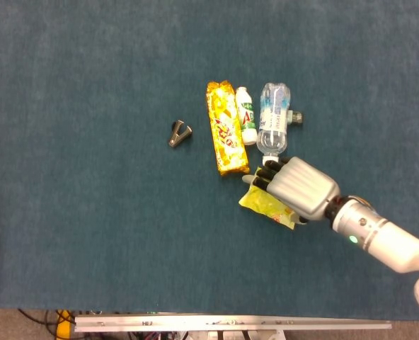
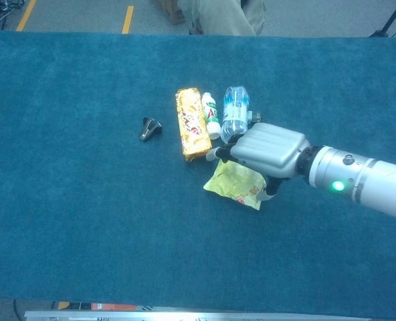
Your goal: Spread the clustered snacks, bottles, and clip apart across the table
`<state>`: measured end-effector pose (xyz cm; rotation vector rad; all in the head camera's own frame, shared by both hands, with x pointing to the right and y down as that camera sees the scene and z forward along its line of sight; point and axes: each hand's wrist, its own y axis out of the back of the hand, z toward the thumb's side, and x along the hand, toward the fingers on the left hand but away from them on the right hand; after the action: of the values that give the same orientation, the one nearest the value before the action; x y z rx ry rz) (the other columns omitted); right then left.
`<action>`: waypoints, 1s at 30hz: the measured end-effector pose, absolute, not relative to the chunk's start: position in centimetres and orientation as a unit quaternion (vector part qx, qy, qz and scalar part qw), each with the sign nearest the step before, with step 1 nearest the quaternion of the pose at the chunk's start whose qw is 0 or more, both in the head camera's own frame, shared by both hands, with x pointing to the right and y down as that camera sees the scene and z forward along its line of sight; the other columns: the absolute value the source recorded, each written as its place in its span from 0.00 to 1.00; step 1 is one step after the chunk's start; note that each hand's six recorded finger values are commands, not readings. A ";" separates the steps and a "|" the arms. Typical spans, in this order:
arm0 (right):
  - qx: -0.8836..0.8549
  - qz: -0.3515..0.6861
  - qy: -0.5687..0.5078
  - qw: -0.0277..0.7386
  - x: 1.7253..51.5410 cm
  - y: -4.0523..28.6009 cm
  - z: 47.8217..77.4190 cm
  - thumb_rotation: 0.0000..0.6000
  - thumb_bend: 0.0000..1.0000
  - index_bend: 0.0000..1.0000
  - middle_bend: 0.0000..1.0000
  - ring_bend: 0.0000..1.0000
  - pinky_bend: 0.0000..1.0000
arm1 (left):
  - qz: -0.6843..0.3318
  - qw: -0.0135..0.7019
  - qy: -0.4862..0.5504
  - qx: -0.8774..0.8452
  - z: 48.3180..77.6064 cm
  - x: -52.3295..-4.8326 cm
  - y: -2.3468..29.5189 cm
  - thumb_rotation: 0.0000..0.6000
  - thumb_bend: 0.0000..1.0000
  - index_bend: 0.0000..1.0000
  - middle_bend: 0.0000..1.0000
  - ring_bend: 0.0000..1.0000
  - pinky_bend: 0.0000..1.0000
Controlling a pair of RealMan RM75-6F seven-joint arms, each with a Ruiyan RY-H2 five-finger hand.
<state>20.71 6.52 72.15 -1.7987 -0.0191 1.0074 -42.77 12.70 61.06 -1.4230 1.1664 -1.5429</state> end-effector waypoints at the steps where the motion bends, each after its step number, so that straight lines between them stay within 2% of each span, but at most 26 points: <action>1: -0.748 0.419 -0.008 0.514 20.9 6.5 72.0 1.00 0.00 0.15 0.28 0.21 0.37 | -0.599 0.362 0.452 -0.553 61.1 -42.7 12.7 1.00 0.36 0.00 0.04 0.03 0.07; 11: -0.747 0.417 0.002 0.518 21.2 7.0 72.6 1.00 0.00 0.12 0.25 0.16 0.32 | -0.602 0.357 0.450 -0.554 61.1 -42.5 13.0 1.00 0.36 0.00 0.04 0.03 0.07; 22: -0.737 0.421 0.030 0.528 20.1 7.2 74.3 1.00 0.00 0.12 0.24 0.16 0.32 | -0.607 0.348 0.452 -0.554 61.0 -42.7 13.4 1.00 0.36 0.00 0.04 0.03 0.07; 25: -0.732 0.425 0.032 0.531 20.1 7.2 74.5 1.00 0.00 0.21 0.29 0.21 0.35 | -0.606 0.348 0.453 -0.553 60.9 -42.7 13.5 1.00 0.36 0.00 0.04 0.04 0.07; 30: -0.729 0.430 0.024 0.531 20.4 7.3 74.7 1.00 0.00 0.47 0.40 0.35 0.47 | -0.605 0.346 0.452 -0.556 61.1 -42.6 13.5 1.00 0.36 0.00 0.04 0.03 0.07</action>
<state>20.35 7.31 74.70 -1.7398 0.0572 1.0267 -42.64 13.48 61.15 -1.4433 1.1740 -1.5706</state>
